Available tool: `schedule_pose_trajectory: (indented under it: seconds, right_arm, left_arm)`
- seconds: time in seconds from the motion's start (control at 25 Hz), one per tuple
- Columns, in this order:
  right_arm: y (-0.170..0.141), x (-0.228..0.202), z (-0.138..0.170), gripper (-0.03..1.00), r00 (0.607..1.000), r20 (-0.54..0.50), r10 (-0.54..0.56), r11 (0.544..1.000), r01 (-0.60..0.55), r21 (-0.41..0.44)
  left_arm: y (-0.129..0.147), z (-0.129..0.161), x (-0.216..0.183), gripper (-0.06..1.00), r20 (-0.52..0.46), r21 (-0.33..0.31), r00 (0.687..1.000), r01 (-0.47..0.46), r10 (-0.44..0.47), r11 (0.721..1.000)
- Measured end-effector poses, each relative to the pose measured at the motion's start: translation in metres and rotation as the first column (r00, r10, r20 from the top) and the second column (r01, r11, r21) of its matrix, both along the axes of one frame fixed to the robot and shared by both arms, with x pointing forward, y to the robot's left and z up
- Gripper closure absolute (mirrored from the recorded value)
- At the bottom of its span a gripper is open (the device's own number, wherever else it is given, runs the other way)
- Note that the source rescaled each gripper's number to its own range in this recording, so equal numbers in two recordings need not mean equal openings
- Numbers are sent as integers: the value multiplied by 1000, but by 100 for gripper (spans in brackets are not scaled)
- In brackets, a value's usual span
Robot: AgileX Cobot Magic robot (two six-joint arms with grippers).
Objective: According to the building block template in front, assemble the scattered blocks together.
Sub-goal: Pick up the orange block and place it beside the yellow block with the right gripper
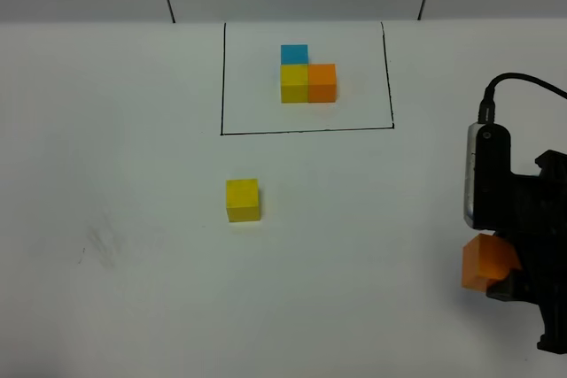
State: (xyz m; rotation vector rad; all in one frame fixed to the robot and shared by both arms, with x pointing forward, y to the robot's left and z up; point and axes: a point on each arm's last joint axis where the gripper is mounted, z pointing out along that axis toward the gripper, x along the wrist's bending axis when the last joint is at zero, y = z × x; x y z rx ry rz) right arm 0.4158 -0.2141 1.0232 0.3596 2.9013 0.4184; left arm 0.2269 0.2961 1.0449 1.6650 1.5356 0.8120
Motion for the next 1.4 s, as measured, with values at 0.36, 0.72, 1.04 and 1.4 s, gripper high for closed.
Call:
schedule_pose_trajectory:
  seconds: [0.36, 0.72, 1.04, 1.4]
  right_arm:
    - [12, 30, 18, 45, 1000, 17, -20, 1000, 20, 17]
    - [49, 78, 17, 45, 997, -10, 83, 996, -83, -35]
    - [87, 96, -11, 45, 986, -19, 166, 984, -167, -55]
    - [125, 107, -30, 45, 973, -9, 232, 971, -232, -54]
  left_arm:
    - [0, 0, 0, 94, 0, 0, 1000, 0, 0, 1000]
    - [0, 0, 0, 94, 0, 2, 1000, -1, 1, 1000]
    - [0, 0, 0, 94, 0, 2, 1000, -1, 1, 1000]
    - [0, 0, 0, 94, 0, 2, 1000, -1, 1, 1000]
